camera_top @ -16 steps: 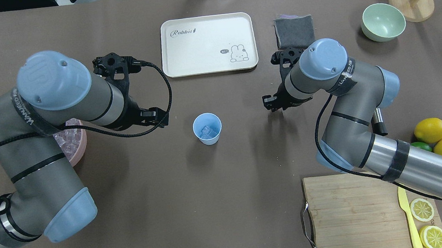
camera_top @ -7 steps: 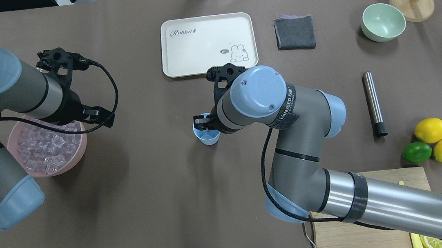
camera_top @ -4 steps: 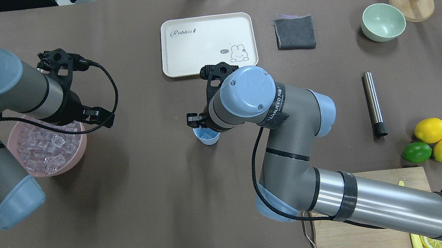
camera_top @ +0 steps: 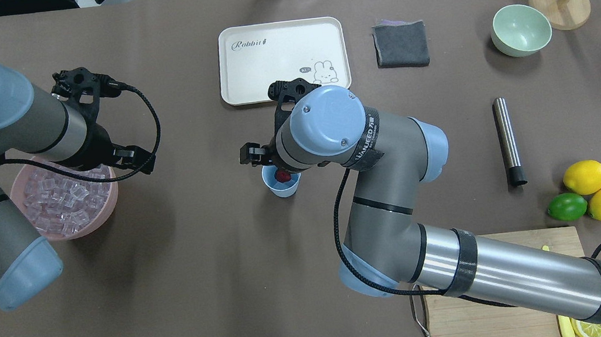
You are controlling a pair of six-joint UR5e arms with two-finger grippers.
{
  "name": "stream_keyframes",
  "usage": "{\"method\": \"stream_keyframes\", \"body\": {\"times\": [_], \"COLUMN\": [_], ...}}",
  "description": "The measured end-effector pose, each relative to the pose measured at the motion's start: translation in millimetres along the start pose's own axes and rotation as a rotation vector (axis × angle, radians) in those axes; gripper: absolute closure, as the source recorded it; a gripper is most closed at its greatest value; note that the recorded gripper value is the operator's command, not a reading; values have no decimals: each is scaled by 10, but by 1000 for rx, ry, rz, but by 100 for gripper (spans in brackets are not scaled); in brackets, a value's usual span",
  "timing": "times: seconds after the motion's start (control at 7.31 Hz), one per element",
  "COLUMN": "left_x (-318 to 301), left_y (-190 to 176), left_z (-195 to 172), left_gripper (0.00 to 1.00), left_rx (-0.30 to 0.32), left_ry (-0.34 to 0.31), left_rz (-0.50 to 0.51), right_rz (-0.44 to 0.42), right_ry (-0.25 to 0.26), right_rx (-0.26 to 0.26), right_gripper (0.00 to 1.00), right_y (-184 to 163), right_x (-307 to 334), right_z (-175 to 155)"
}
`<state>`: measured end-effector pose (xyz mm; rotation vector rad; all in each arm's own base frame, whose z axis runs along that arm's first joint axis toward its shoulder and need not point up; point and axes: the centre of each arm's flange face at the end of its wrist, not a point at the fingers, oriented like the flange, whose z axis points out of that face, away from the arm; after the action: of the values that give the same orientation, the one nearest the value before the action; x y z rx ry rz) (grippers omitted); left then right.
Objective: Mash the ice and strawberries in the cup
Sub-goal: 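Carry the strawberry with the right gripper and lower it into the blue cup, then move the right gripper to the steel muddler rod and grasp it upright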
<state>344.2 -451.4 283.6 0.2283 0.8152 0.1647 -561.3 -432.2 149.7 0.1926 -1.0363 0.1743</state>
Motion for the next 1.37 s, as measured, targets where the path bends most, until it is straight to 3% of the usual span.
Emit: {"method": "stream_keyframes", "body": {"times": [0.27, 0.68, 1.09, 1.37], "left_x": [-172, -583, -803, -801], "left_y": [-76, -81, 25, 42], "left_z": [-82, -161, -278, -345], "left_gripper": [2, 2, 2, 2], "left_rx": [-3, -13, -6, 6], "left_ry": [-5, -57, -72, -68], "left_rz": [-34, -104, -130, -139], "right_rz": [-16, -80, -29, -32], "right_ry": [10, 99, 227, 269], "right_rx": [-46, -95, -124, -193], "right_gripper": [0, 0, 0, 0], "right_y": [-422, -1056, -1640, -1936], "right_x": [468, 1958, 3304, 3978], "right_z": [-303, -709, -683, -517]}}
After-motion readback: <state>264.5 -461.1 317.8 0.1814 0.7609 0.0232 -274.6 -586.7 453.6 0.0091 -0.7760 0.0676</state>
